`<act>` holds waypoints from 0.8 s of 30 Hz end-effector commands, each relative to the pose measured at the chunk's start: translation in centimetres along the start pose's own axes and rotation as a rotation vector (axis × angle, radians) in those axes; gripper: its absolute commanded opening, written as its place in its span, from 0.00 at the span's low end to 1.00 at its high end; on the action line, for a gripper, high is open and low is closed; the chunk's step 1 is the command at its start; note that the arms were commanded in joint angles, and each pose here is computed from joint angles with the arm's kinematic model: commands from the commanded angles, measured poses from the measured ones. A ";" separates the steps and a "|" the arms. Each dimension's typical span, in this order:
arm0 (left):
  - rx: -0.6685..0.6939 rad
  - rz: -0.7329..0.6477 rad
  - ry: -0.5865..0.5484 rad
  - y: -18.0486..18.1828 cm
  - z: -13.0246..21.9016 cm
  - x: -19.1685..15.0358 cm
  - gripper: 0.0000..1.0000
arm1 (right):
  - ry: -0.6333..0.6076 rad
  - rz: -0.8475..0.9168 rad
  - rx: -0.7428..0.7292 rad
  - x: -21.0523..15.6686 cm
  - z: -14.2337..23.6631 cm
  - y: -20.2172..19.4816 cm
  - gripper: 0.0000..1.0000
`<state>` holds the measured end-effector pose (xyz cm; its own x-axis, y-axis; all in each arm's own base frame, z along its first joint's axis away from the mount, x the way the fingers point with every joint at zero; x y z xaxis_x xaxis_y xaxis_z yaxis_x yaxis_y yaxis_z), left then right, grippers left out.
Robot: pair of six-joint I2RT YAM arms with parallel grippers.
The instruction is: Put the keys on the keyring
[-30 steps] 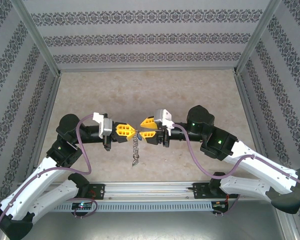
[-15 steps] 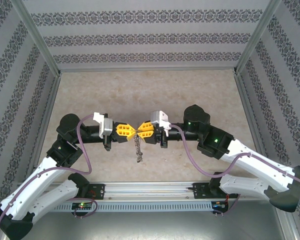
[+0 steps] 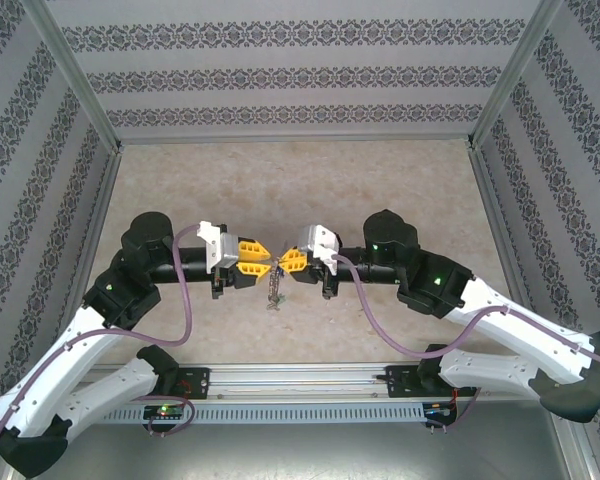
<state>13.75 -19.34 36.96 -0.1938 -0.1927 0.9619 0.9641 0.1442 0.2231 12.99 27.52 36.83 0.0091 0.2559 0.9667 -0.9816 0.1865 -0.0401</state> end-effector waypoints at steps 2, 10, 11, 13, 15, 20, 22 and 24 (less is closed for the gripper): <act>-0.009 -0.064 0.165 -0.4 0.6 -1.2 0.28 | 0.128 0.091 -0.070 -0.3 0.1 -0.4 0.00; -0.031 -0.094 0.173 0.1 0.3 -0.2 0.29 | 0.216 0.113 -0.029 -0.7 -0.6 -0.2 0.00; -0.038 -0.091 0.173 0.1 0.1 -0.3 0.29 | 0.224 0.115 -0.019 -0.7 -0.7 -0.1 0.00; -0.056 -0.085 0.168 0.0 0.0 -0.3 0.29 | 0.234 0.117 -0.004 -0.6 -0.8 0.0 0.00; -0.075 -0.079 0.163 -0.1 -0.2 -0.2 0.30 | 0.240 0.121 0.003 -0.4 -0.9 0.0 0.00; -0.098 -0.062 0.187 -0.2 -0.6 -1.0 0.30 | 0.232 0.116 0.049 -0.1 -1.4 0.4 0.00; -0.094 -0.063 0.196 -0.1 -0.8 -1.2 0.31 | 0.234 0.116 0.065 -0.1 -1.6 0.5 0.00; -0.095 -0.063 0.198 0.1 -1.0 -1.3 0.31 | 0.241 0.113 0.071 -0.2 -1.8 0.5 0.00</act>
<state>14.80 -19.94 35.21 -0.1958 -0.3892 0.9001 0.9680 0.0700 0.2409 13.59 28.76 34.89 -0.0279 0.5217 0.8527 -0.9852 0.1299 -0.1118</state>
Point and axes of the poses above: each hand's point on the last joint's axis, 136 mm out from that joint toward the fingers, its own z axis back along the fingers, its own y axis along the line the jaws close on, x = y × z, the point moved 5 cm from there along z, back along the fingers, and after that the axes turned 6 degrees about -z, right-handed, at the moved point
